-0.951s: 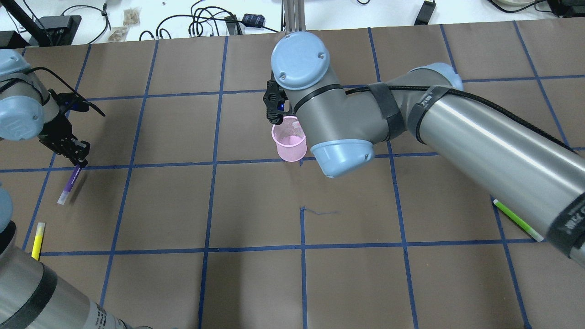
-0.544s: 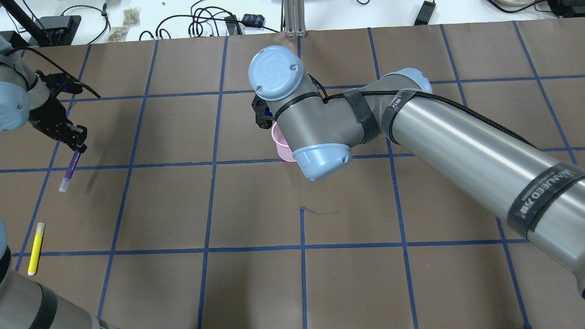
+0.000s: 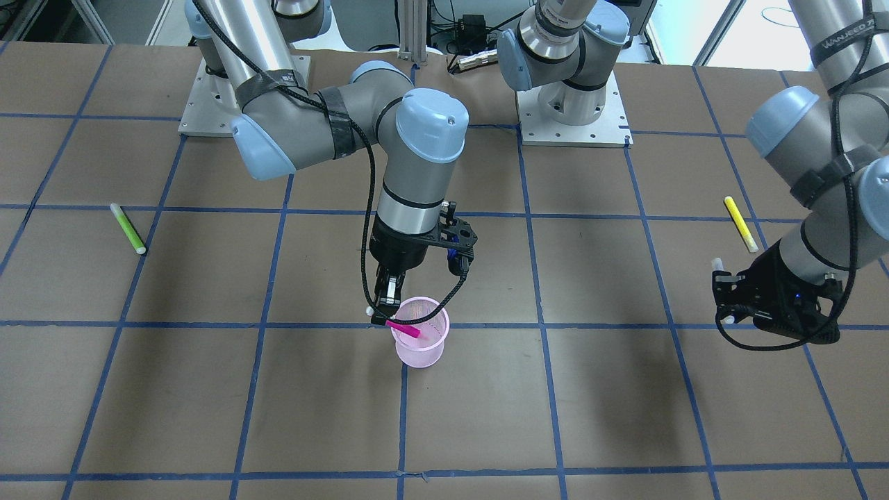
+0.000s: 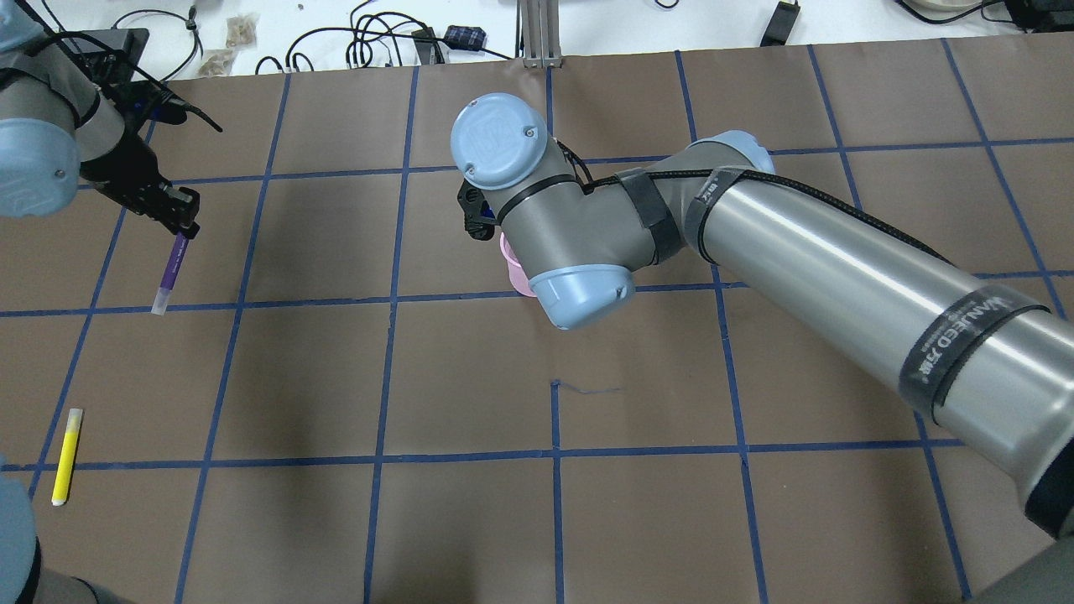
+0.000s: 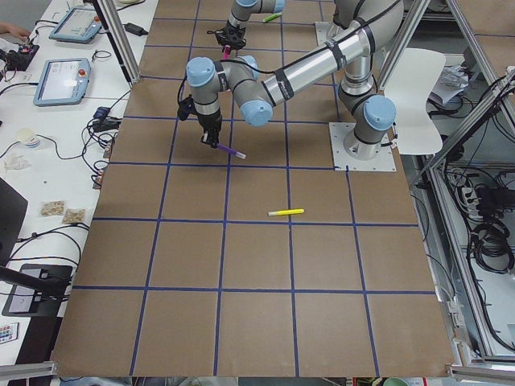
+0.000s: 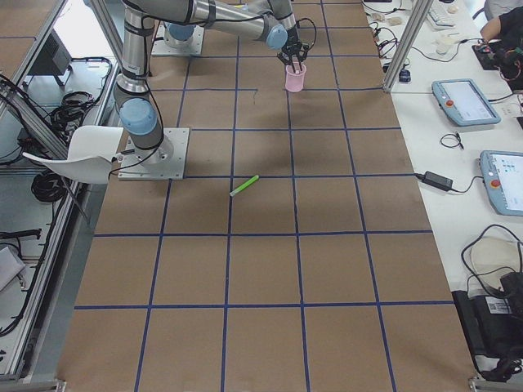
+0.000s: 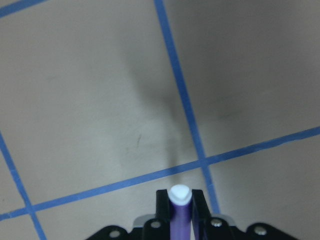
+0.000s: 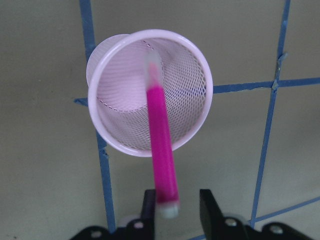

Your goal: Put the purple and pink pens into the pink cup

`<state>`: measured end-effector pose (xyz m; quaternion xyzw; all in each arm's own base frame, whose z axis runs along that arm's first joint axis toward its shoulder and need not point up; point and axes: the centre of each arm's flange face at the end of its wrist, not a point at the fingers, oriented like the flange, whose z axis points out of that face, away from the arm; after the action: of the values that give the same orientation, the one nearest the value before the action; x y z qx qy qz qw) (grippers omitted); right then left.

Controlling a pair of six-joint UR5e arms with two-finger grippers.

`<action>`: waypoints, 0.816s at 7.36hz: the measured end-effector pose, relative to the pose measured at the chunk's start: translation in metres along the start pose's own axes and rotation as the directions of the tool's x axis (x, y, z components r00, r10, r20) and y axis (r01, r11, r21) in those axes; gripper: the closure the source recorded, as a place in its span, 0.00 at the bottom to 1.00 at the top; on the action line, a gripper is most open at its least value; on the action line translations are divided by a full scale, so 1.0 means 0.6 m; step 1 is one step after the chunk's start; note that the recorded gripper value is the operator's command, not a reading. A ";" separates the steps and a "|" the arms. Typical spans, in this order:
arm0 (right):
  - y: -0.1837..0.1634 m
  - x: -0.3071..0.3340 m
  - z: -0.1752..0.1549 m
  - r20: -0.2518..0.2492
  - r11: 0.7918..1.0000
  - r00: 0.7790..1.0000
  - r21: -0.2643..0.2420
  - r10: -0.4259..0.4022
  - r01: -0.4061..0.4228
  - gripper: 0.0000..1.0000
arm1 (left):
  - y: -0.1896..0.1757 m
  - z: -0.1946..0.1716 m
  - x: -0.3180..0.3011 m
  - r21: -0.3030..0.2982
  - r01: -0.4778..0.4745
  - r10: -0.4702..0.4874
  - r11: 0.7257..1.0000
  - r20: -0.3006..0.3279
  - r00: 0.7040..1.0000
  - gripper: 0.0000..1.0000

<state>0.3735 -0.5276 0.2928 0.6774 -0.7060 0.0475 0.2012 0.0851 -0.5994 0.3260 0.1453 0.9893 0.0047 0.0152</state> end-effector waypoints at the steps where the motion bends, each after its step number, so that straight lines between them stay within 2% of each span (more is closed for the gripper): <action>1: 0.000 0.001 -0.002 -0.002 1.000 1.000 0.001 0.001 -0.001 0.00 | -0.008 -0.018 0.034 0.021 -0.008 0.008 1.000 -0.010 1.000 1.00; 2: 0.003 0.005 -0.006 -0.004 1.000 1.000 0.003 0.004 -0.004 0.00 | -0.010 -0.039 0.059 0.048 -0.007 0.009 0.999 -0.034 0.999 1.00; 4: 0.036 0.030 -0.040 -0.024 0.999 0.999 0.009 0.042 -0.042 0.00 | -0.030 -0.079 0.133 0.129 0.071 -0.055 0.989 -0.119 0.991 1.00; 6: 0.130 0.065 -0.097 -0.024 0.991 0.991 0.000 0.135 -0.135 0.00 | -0.081 -0.106 0.254 0.231 0.081 -0.048 0.970 -0.145 0.988 1.00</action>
<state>0.3100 -0.5380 0.3756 0.6275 -0.7476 0.0686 0.2066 -0.0769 -0.6023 0.3847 0.1129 0.9857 -0.1035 -0.0707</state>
